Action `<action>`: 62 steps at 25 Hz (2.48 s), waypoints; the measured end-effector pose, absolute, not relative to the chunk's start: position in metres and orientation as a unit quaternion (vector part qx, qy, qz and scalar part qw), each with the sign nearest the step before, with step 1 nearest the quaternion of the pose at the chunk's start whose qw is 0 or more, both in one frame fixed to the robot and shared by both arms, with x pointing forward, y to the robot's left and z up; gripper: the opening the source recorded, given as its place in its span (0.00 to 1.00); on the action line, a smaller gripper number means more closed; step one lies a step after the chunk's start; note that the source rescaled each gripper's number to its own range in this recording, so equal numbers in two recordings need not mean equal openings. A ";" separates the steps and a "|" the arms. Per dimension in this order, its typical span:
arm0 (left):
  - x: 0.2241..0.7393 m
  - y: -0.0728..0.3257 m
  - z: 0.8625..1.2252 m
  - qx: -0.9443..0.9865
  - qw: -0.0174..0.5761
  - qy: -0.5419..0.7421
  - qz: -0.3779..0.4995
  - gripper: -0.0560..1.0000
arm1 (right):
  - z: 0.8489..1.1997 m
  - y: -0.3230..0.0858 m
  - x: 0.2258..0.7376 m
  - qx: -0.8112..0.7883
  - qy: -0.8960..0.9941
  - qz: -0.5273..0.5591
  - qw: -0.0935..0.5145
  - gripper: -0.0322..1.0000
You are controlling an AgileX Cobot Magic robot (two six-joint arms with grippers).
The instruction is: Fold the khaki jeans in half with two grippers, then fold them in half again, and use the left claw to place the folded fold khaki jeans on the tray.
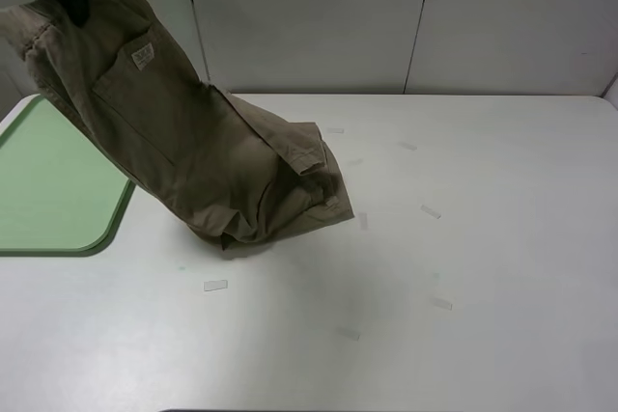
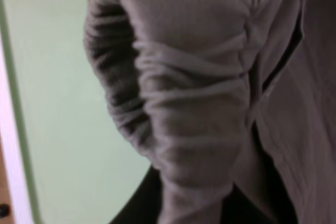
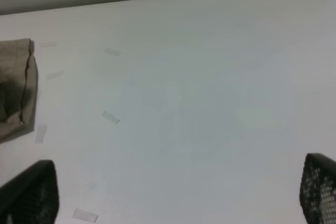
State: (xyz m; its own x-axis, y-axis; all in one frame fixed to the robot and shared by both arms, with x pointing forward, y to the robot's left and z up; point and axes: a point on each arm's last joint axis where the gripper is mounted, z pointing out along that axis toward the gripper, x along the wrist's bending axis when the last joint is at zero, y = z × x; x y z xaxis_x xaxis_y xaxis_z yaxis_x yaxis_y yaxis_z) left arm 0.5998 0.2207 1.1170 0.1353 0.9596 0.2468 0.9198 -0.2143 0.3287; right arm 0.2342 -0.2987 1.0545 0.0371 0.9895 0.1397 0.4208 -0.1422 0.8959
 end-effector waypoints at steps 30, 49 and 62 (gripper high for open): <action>0.618 0.066 0.991 0.757 0.127 0.632 0.107 0.10 | 1.055 -0.299 0.234 0.633 0.557 0.413 0.344 1.00; 0.616 0.034 0.960 0.740 0.167 0.648 0.066 0.88 | 1.055 -0.298 0.234 0.633 0.557 0.415 0.341 1.00; 0.611 0.049 1.048 0.741 0.154 0.643 0.118 1.00 | 1.055 -0.298 0.234 0.633 0.557 0.415 0.341 1.00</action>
